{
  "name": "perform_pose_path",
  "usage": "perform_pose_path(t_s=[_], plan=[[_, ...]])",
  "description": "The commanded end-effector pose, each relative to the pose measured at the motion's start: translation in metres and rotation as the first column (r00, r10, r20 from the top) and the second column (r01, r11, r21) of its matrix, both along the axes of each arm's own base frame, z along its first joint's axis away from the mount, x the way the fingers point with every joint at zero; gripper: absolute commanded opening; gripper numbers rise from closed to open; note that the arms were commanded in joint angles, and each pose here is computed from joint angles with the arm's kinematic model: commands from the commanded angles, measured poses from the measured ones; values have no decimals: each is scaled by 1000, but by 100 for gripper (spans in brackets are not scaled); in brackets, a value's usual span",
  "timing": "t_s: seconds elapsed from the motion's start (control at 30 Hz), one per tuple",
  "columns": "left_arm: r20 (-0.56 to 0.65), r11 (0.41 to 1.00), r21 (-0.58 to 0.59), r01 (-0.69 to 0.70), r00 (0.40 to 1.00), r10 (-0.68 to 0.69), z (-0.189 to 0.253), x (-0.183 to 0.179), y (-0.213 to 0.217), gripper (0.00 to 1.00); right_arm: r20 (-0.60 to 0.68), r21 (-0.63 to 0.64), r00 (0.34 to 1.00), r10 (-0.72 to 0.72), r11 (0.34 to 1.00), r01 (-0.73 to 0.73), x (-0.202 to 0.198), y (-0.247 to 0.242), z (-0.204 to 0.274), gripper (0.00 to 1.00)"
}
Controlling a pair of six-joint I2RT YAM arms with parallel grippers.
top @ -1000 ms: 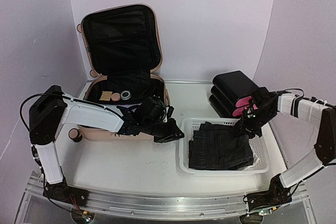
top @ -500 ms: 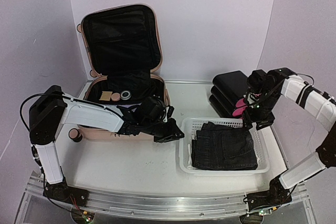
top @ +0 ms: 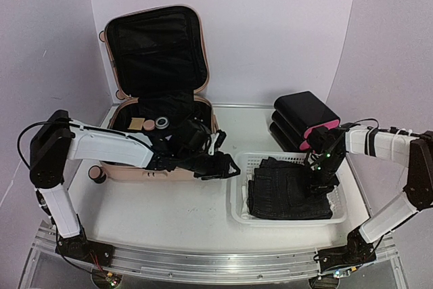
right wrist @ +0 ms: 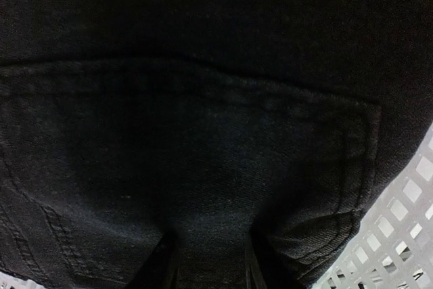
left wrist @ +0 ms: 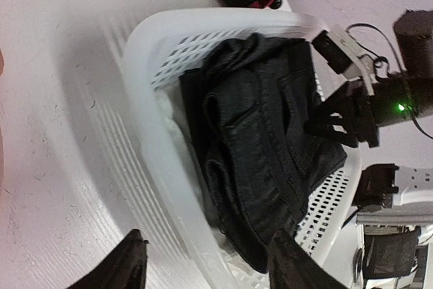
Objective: Open, take out, and arrange the luggage
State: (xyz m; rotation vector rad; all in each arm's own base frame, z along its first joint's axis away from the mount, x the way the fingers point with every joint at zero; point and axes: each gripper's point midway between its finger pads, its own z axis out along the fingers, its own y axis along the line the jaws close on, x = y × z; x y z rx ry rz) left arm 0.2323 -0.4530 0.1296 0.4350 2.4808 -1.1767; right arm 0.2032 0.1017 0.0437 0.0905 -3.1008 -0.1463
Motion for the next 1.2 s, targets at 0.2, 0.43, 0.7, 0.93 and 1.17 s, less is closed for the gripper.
perform_pose_path(t_s=[0.2, 0.43, 0.7, 0.93, 1.17], plan=[[288, 977, 197, -80, 957, 21, 83, 45, 78, 76, 302, 202, 953, 8, 977, -72, 46, 36, 105, 64], [289, 854, 458, -246, 950, 119, 58, 112, 112, 78, 270, 214, 962, 34, 972, -94, 57, 47, 114, 70], [208, 811, 532, -246, 966, 156, 17, 170, 108, 74, 278, 205, 959, 47, 973, -108, 62, 48, 126, 74], [135, 819, 538, -199, 979, 150, -22, 194, 102, 74, 264, 201, 963, 56, 973, -112, 61, 48, 128, 75], [97, 791, 583, -186, 982, 160, -53, 192, 107, 76, 263, 223, 963, 60, 967, -121, 67, 54, 133, 75]])
